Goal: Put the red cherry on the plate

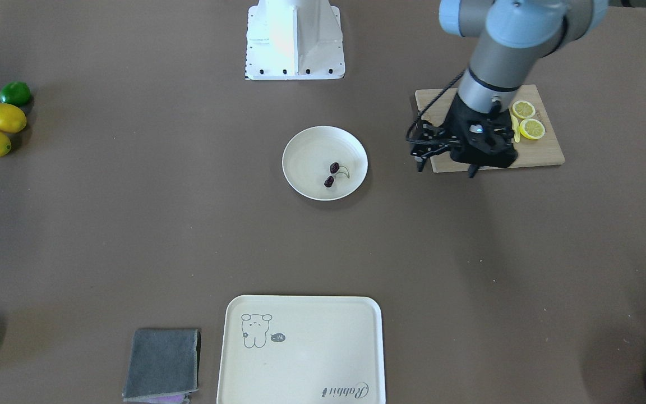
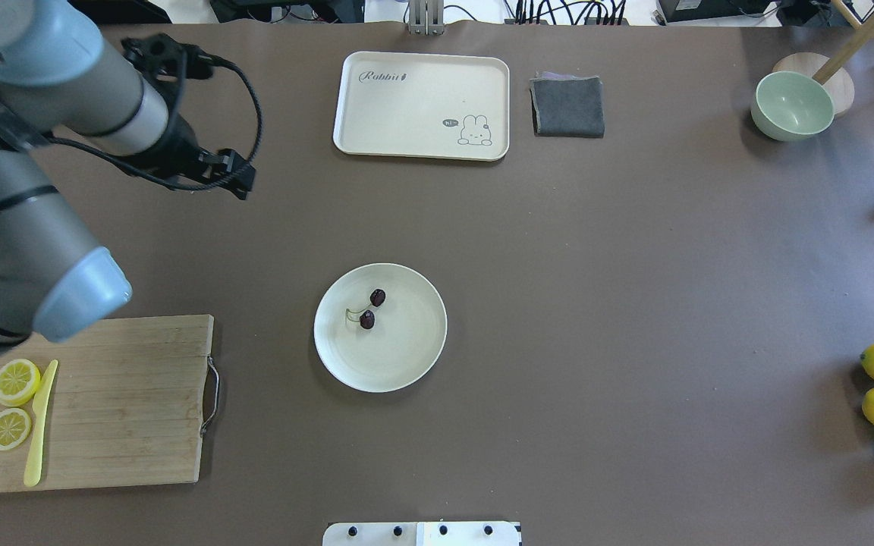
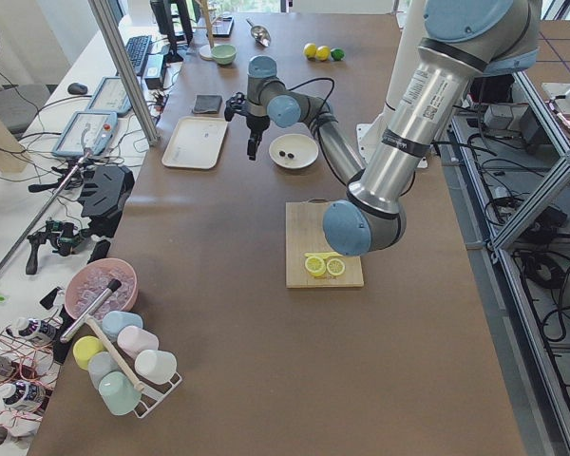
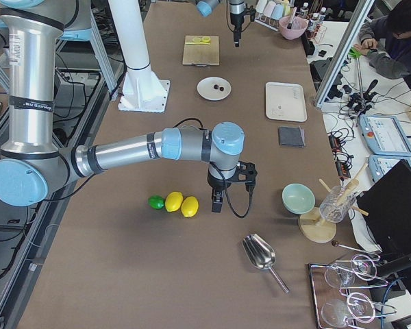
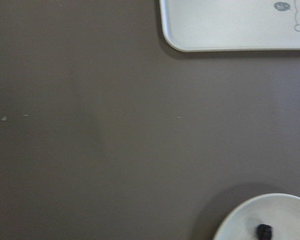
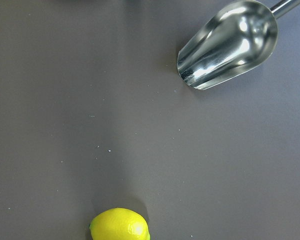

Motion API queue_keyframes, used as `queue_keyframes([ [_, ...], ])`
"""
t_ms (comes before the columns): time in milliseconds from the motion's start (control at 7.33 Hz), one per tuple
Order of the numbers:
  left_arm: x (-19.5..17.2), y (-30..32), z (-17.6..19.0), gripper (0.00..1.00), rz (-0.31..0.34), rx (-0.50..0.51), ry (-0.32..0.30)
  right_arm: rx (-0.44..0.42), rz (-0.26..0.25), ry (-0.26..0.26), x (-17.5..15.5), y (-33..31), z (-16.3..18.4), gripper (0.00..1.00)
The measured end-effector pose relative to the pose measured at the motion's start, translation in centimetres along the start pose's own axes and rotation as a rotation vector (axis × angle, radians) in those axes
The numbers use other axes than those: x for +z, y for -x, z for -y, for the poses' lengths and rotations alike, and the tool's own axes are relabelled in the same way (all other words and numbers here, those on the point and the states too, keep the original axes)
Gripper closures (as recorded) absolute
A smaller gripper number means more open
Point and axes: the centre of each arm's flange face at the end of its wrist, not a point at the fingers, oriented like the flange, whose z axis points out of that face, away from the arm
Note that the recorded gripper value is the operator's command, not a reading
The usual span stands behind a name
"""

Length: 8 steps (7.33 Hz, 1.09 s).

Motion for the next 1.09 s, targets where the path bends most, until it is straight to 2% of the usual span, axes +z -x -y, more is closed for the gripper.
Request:
queue_keyframes([
  [136,-1.9,7.3,1.0,0.02,0.038,0.059,0.023,0.007,0.000,0.008,0.4,-0.4,0.0,0.00],
  [273,-2.7,15.1,0.2,0.02,0.070,0.116,0.051,0.014,-0.001,0.017,0.8,-0.7,0.1,0.00],
  [409,-3.0,22.1,-1.7,0.02,0.093,0.131,0.081,0.018,-0.001,0.021,1.0,-0.9,0.1,0.00],
  [682,-4.3,31.9,-4.9,0.02,0.094,0.087,0.101,0.022,-0.002,0.024,1.1,-1.1,0.1,0.00],
  [1091,-6.6,44.3,-8.6,0.02,0.103,0.030,0.097,0.025,-0.003,0.028,1.3,-1.2,0.1,0.00],
])
